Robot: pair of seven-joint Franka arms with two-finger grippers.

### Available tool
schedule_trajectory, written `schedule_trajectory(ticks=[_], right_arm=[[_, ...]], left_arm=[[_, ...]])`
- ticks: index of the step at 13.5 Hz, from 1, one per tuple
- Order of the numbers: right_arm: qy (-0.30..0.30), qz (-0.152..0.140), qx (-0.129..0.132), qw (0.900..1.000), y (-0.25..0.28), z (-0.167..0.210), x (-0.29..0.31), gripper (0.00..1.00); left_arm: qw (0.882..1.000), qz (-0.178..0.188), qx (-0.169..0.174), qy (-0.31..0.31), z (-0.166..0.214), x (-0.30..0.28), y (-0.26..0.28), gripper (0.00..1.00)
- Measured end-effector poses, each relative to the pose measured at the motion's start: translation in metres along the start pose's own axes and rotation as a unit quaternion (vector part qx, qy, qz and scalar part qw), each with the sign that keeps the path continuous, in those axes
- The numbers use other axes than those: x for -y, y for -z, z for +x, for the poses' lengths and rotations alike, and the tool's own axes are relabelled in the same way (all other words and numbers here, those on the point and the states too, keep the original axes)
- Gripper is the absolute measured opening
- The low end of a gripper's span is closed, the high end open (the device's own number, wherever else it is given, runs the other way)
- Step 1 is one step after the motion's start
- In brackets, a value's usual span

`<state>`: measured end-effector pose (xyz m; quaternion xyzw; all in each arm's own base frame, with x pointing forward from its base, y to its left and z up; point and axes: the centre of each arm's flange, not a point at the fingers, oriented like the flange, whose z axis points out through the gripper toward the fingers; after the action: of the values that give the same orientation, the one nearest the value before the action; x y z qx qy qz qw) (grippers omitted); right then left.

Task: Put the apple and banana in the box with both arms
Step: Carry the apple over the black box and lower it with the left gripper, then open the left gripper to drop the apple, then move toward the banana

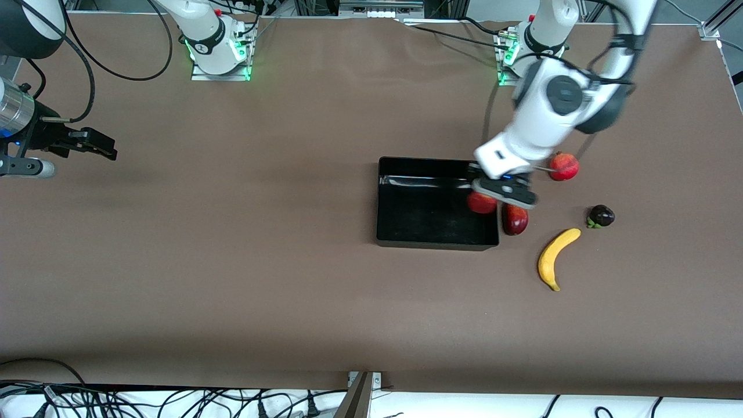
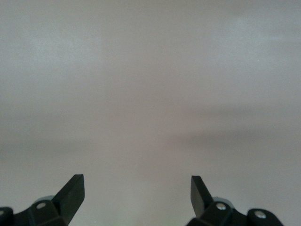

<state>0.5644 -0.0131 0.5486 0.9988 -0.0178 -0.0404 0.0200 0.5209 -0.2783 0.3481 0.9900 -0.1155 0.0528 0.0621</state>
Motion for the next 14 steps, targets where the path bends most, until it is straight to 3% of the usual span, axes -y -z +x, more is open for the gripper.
schedule_trajectory(ticks=[3,5,9,12,14], right_arm=[[0.0,0.0,0.0,1.0,0.0,0.0,0.0,1.0],[0.0,0.0,0.0,1.0,0.0,0.0,0.0,1.0],[0.0,0.0,0.0,1.0,0.0,0.0,0.0,1.0],[0.0,0.0,0.0,1.0,0.0,0.0,0.0,1.0],[0.0,0.0,0.0,1.0,0.0,0.0,0.0,1.0]], left_arm=[[0.999,-0.01,0.025,0.04,-0.004,-0.091,-0.048,0.65],[0.998,-0.011,0.036,0.045,-0.005,-0.118,-0.086,0.65],[0.998,-0.003,0.049,0.048,-0.008,-0.116,-0.142,0.65],[0.998,-0.003,0.05,0.043,-0.012,-0.123,-0.153,0.65],[0.998,-0.003,0.042,0.045,-0.005,-0.12,-0.147,0.8]])
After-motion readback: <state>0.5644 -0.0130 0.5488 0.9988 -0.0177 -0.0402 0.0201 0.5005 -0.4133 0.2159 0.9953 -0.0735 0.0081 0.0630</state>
